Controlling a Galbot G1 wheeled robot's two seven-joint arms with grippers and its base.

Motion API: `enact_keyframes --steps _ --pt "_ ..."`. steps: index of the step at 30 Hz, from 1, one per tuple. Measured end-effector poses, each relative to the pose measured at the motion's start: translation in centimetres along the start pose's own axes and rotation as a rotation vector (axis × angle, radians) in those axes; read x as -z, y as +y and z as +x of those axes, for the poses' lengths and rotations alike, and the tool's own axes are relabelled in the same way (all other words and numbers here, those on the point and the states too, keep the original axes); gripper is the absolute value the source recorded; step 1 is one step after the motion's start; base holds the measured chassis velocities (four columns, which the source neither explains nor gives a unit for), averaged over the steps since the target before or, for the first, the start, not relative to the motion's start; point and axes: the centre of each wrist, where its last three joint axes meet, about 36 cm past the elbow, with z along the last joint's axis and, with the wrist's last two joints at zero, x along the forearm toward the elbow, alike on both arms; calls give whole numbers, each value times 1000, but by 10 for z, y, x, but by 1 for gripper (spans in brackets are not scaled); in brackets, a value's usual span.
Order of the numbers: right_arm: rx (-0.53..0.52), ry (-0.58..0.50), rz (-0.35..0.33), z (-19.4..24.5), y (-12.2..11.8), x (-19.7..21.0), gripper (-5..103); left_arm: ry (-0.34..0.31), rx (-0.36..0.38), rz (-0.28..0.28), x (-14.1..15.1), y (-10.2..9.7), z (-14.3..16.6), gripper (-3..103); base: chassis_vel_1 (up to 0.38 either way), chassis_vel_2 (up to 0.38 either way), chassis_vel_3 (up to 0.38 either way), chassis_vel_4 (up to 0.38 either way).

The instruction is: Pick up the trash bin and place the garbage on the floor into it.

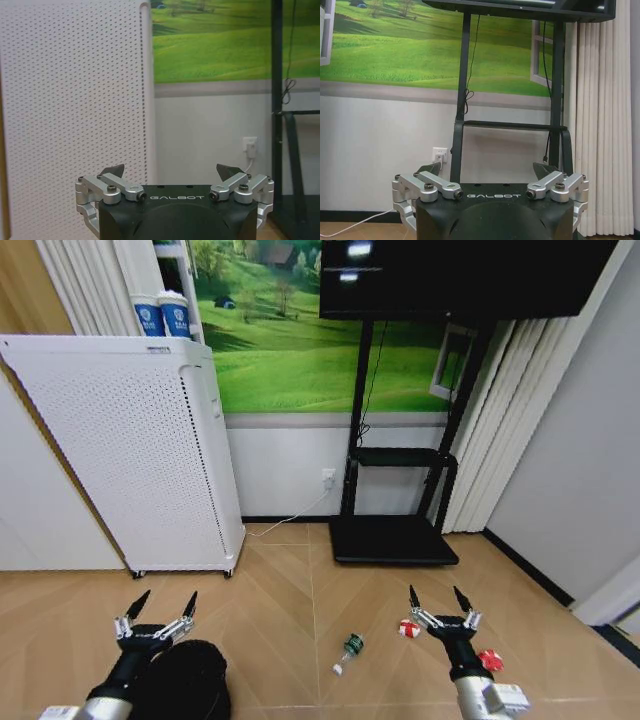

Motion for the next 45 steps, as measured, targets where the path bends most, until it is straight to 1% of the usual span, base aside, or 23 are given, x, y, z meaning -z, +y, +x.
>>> enact_keyframes --steps 2,3,5,6,7,9,10,11,12,13,14,16,20,22,26,28,32,36,38,39,40,42,45 --pt "1 -2 1 -2 -1 -1 100 49 100 -2 -2 -1 8 100 0 0 0 0" --pt "1 -2 1 -2 -1 -1 100 49 100 -2 -2 -1 8 100 0 0 0 0" --pt "0 -6 -1 -6 -2 -3 100 127 210 26 0 -2 18 100 0 0 0 0" --pt "-1 -6 -4 -8 -3 -4 100 182 291 43 4 -1 25 100 0 0 0 0" --pt "-1 -6 -4 -8 -3 -4 100 182 291 43 4 -1 25 100 0 0 0 0" --pt "4 -6 -11 -16 -5 -8 100 283 487 133 18 4 37 100 0 0 0 0" --pt "10 -11 -9 -22 -8 -8 100 356 569 225 23 8 41 100 0 0 0 0" --pt "10 -11 -9 -22 -8 -8 100 356 569 225 23 8 41 100 0 0 0 0" --pt "15 -17 -10 -29 -10 -9 100 435 624 319 26 14 46 100 0 0 0 0" --pt "15 -21 -14 -36 -12 -9 100 485 653 375 28 18 48 100 0 0 0 0" --pt "15 -21 -14 -36 -12 -9 100 485 653 375 28 18 48 100 0 0 0 0" --pt "12 -20 -23 -46 -15 -11 100 556 691 439 16 30 54 100 0 0 0 0" --pt "12 -14 -24 -48 -17 -14 100 609 701 479 -4 38 56 100 0 0 0 0" --pt "14 -4 -22 -44 -18 -17 100 651 667 509 -23 40 52 100 0 0 0 0" --pt "16 -2 -20 -42 -17 -18 100 667 645 512 -37 43 43 100 0 0 0 0" --pt "18 -5 -19 -41 -17 -16 100 668 607 512 -46 46 32 100 0 0 0 0" --pt "19 -5 -19 -40 -16 -16 100 670 595 513 -49 47 28 100 0 0 0 0" --pt "20 -7 -19 -38 -15 -14 100 701 559 510 -60 49 18 102 0 0 0 0" --pt "18 -7 -18 -35 -15 -12 100 759 545 494 -77 48 17 95 0 0 0 0" --pt "18 -7 -18 -35 -15 -12 100 759 545 494 -77 48 17 95 0 0 0 0" --pt "17 -6 -17 -34 -15 -11 100 780 549 477 -90 48 19 90 0 0 0 0" --pt "17 -5 -15 -32 -15 -11 100 773 543 457 -104 46 21 80 0 0 0 0" --pt "16 -3 -16 -31 -15 -11 100 735 531 440 -110 45 21 74 0 0 0 0"
